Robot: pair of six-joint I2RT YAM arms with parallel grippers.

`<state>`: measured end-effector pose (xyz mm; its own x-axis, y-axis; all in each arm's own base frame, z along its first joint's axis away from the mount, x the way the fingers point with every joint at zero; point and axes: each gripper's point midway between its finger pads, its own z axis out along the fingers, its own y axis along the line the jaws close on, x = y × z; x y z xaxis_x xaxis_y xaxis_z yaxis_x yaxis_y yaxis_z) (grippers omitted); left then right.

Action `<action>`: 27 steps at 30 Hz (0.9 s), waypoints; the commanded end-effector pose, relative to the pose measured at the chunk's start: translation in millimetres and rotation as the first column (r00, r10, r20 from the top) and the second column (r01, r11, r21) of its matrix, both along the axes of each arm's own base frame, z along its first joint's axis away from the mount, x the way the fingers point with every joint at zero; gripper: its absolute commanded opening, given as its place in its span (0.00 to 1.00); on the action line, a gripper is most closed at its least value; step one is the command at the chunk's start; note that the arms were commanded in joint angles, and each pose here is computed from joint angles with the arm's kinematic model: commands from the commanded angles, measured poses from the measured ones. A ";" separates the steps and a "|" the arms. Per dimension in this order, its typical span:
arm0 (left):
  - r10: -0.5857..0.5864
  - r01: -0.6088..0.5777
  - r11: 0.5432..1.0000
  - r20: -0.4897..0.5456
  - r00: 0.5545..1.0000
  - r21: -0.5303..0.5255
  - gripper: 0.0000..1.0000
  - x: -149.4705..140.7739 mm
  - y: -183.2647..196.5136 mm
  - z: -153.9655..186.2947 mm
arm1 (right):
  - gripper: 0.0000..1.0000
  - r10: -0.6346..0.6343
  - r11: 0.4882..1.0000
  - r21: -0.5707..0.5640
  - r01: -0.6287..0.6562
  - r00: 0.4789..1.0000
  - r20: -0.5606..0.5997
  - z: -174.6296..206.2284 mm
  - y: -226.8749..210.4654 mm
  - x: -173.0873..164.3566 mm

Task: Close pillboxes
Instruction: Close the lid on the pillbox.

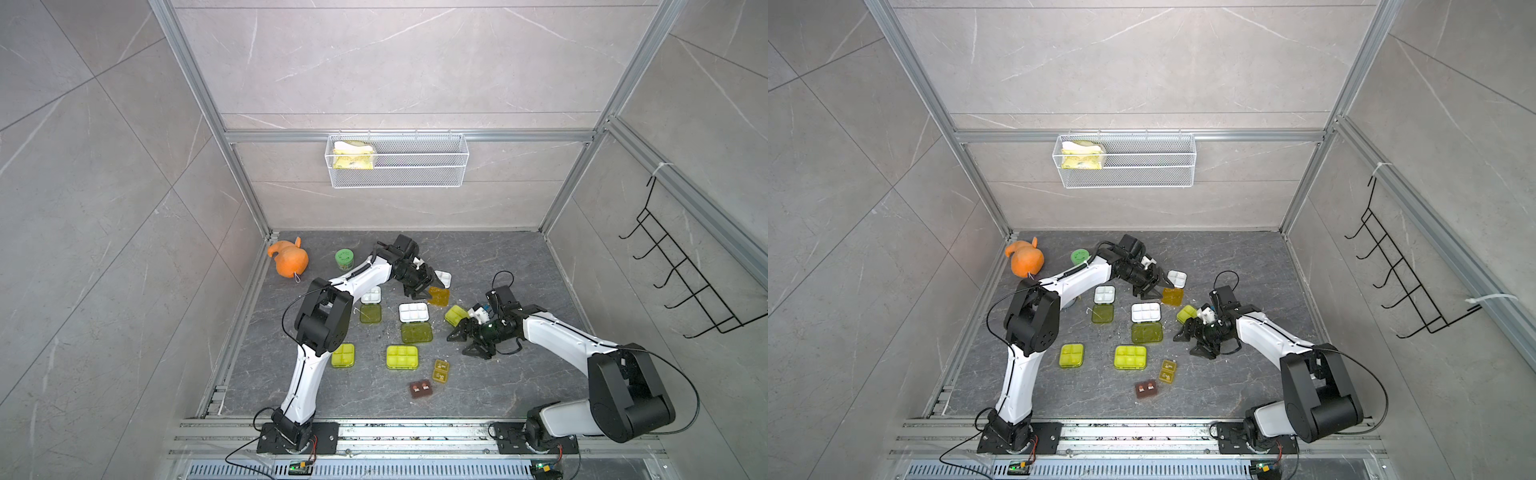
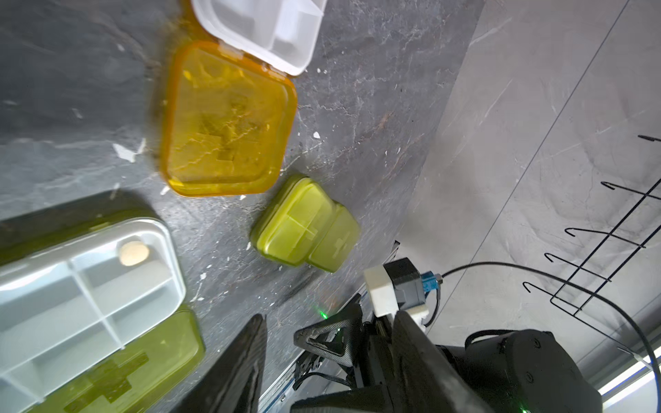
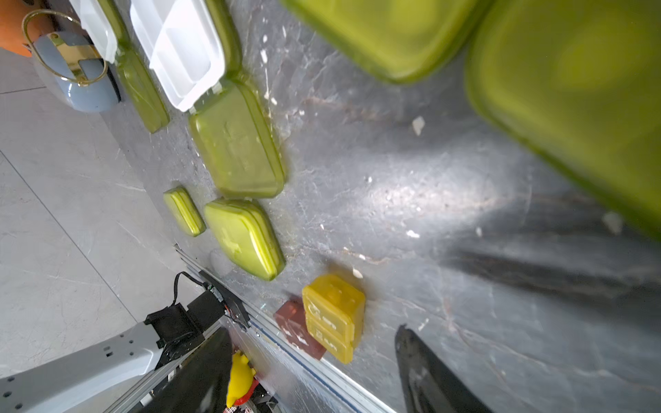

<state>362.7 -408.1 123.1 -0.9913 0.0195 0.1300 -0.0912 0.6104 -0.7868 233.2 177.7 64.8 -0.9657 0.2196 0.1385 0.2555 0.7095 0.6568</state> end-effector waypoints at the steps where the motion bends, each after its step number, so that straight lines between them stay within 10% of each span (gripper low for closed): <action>1: -0.055 0.059 0.996 0.058 0.997 -0.066 0.58 2.2 -18.1 15.8 | 0.74 -0.023 0.999 -0.040 0.024 0.999 0.035 -8.7 -2.2 16.5; 27: -0.166 0.166 0.986 -0.011 0.986 -0.003 0.60 -9.6 -47.7 -53.2 | 0.78 -0.158 0.984 -0.077 0.163 0.985 0.073 -35.6 -48.8 82.0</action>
<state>357.5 -449.6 64.1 -0.9788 0.1407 0.1486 -0.0264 0.6331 -0.7736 309.1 132.1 36.8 -0.9202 0.3862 0.0638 0.3376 0.7005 0.6288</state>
